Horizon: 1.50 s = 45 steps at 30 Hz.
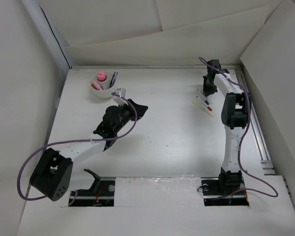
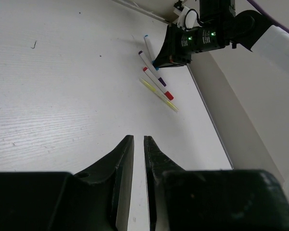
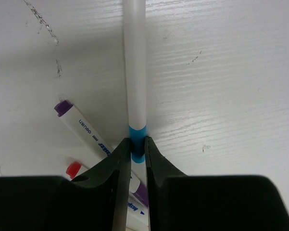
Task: Sort the stationery into containers
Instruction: Grab a piece of stationery with the right arm, then pass the stationery from the right arm to the left
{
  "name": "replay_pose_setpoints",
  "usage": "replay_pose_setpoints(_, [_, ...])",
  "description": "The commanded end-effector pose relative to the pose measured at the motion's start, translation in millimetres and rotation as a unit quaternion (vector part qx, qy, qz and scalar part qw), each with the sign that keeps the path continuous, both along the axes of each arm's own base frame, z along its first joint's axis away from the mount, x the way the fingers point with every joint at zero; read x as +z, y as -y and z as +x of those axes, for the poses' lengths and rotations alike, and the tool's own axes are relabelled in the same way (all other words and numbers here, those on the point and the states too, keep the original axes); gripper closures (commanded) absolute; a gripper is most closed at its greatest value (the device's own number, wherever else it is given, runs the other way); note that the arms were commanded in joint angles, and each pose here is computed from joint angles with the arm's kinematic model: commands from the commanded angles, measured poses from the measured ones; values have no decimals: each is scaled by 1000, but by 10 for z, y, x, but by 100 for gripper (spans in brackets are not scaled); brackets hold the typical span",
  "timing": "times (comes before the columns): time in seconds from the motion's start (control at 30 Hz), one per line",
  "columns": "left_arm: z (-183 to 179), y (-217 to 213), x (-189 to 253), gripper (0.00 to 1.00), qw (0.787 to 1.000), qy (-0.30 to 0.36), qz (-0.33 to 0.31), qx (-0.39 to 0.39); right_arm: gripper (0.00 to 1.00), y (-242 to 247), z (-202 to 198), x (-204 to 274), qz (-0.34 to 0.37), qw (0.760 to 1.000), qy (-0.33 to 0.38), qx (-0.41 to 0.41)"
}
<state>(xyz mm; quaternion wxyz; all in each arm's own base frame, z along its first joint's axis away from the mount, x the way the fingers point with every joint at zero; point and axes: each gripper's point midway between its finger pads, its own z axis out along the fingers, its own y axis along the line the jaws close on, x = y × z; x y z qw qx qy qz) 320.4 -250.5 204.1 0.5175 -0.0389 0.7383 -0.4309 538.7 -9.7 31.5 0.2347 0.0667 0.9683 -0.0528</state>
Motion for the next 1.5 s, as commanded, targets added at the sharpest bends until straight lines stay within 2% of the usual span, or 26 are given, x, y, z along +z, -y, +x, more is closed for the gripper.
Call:
replay_pose_setpoints(0.0, [11,61,144,88,1000,23,-12,-15,100,-69,-98,176,2,1000,9,-1])
replay_pose_setpoints(0.1, [5,78,108,87,1000,19,-10,-20,100,-137,-69,374,22,999,46,2])
replay_pose_setpoints(0.13, [5,78,108,87,1000,19,-10,-20,100,-218,-54,615,29,997,76,12])
replay_pose_setpoints(0.23, [14,84,133,86,1000,19,-10,-20,100,-432,-76,813,46,992,114,30])
replay_pose_setpoints(0.27, [49,62,176,86,1000,23,-13,-15,100,-510,-65,1027,55,987,144,35])
replay_pose_setpoints(0.43, [80,97,187,81,1000,14,-14,-25,100,-946,-263,1234,81,980,169,74])
replay_pose_setpoints(0.47, [87,101,205,81,1000,13,-13,-25,100,-1028,-377,1138,89,980,156,81])
replay_pose_setpoints(0.5, [103,131,216,79,999,13,-14,-30,100,-1137,-403,1307,104,974,182,88])
replay_pose_setpoints(0.57, [126,164,173,72,999,-3,-22,-41,100,-1486,-644,1207,140,966,172,130])
replay_pose_setpoints(0.63, [165,183,129,68,998,-17,-27,-49,100,-1718,-762,1378,170,953,199,154])
replay_pose_setpoints(0.67, [188,212,257,66,998,-5,-33,-54,100,-1940,-887,1391,188,945,196,184])
replay_pose_setpoints(0.7, [209,224,195,61,998,-18,-27,-53,100,-2027,-1021,1357,198,942,189,193])
replay_pose_setpoints(0.77, [259,235,222,59,998,-20,-26,-49,100,-2353,-1208,1377,225,925,193,238])
replay_pose_setpoints(0.83, [307,262,282,56,998,-22,-25,-48,100,-2484,-1361,1300,238,917,188,260])
replay_pose_setpoints(1.0, [539,247,214,56,999,-36,23,-20,100,-2763,-1540,1277,272,894,182,305])
replay_pose_setpoints(1.03, [612,254,314,56,999,-27,26,-13,100,-2782,-1542,1339,276,890,190,310])
replay_pose_setpoints(1.17, [743,206,201,58,996,-60,65,12,100,-2962,-1681,1459,289,875,195,337])
replay_pose_setpoints(1.3, [911,148,97,58,993,-84,75,32,100,-2937,-1727,1488,289,874,198,337])
replay_pose_setpoints(1.47, [1029,273,-52,58,990,-108,85,16,100,-2994,-1784,1496,295,867,194,352])
